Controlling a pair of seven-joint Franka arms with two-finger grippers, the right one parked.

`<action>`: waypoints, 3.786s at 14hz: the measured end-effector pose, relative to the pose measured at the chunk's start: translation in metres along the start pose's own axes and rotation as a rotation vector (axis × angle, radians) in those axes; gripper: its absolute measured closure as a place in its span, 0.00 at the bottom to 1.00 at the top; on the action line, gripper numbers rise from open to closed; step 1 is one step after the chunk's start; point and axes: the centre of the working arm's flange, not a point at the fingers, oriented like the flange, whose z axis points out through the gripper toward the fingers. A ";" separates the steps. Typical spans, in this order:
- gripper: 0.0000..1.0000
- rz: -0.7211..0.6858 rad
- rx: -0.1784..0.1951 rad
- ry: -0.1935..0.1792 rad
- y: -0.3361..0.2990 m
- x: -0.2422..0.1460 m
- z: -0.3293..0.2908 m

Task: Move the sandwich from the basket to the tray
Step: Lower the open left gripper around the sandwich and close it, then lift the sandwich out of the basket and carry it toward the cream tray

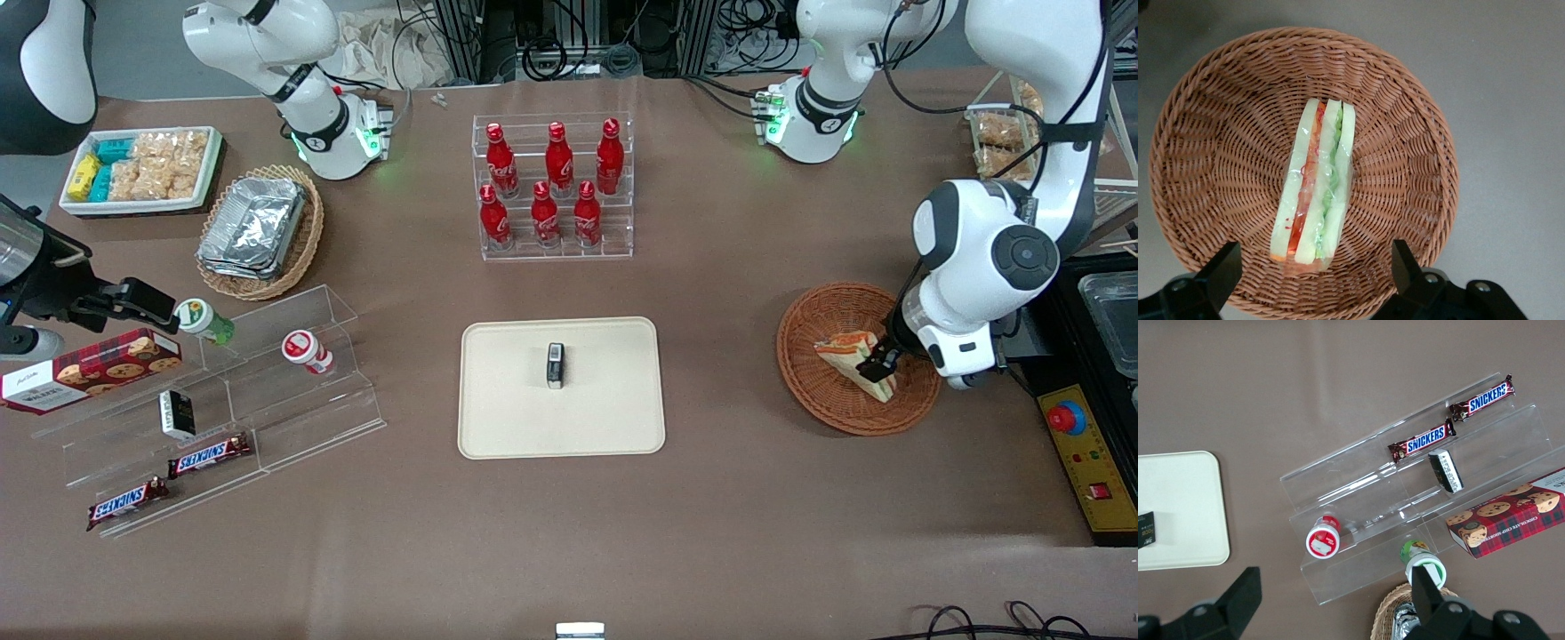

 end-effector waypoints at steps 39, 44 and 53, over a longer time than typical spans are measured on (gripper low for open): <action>0.82 0.173 0.163 0.013 0.053 -0.009 -0.128; 0.82 0.387 0.092 -0.020 0.092 -0.074 -0.215; 0.82 0.740 -0.004 -0.108 0.175 -0.224 -0.141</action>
